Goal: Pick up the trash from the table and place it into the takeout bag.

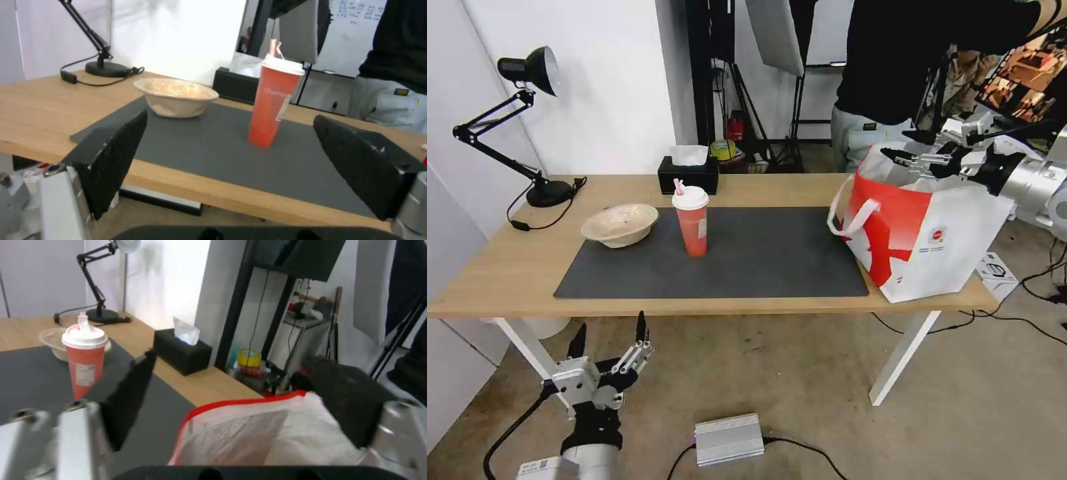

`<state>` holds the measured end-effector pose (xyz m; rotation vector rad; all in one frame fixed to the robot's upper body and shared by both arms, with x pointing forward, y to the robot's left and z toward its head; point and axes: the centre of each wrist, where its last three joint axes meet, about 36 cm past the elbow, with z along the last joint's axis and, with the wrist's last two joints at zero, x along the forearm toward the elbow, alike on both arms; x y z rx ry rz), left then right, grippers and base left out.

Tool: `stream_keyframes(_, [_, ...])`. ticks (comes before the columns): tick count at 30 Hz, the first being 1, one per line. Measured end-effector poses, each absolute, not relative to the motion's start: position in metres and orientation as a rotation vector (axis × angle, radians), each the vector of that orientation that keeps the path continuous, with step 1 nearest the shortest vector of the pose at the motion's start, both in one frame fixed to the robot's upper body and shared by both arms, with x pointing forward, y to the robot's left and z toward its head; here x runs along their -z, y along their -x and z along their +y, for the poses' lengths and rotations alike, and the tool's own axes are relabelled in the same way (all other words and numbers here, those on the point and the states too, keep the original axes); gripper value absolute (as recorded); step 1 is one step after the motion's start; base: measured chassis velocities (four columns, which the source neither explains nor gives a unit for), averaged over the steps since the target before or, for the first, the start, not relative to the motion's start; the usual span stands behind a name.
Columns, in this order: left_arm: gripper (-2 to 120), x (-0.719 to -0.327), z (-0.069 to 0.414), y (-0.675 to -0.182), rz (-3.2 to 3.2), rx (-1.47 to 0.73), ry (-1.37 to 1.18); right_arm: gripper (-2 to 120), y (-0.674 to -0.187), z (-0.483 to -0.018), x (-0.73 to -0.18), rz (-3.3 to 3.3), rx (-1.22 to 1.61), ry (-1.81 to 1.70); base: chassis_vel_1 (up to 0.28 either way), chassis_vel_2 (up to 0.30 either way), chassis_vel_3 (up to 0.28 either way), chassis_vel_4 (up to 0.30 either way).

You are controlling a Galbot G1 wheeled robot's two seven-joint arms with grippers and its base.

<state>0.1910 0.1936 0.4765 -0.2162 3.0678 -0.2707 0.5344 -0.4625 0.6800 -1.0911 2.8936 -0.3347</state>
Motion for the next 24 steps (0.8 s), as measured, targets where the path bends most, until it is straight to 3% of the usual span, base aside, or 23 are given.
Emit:
stream_keyframes(6, [100,-0.478,0.194,-0.191,3.066,0.269,0.215,100,-0.534,-0.464,-0.682,2.888,0.355,1.082,0.0,0.0,0.0,0.0])
stream_keyframes(24, [100,-0.481,0.195,-0.19,3.058,0.266,0.218,100,-0.528,-0.446,-0.681,2.833,0.333,1.071,0.0,0.0,0.0,0.0])
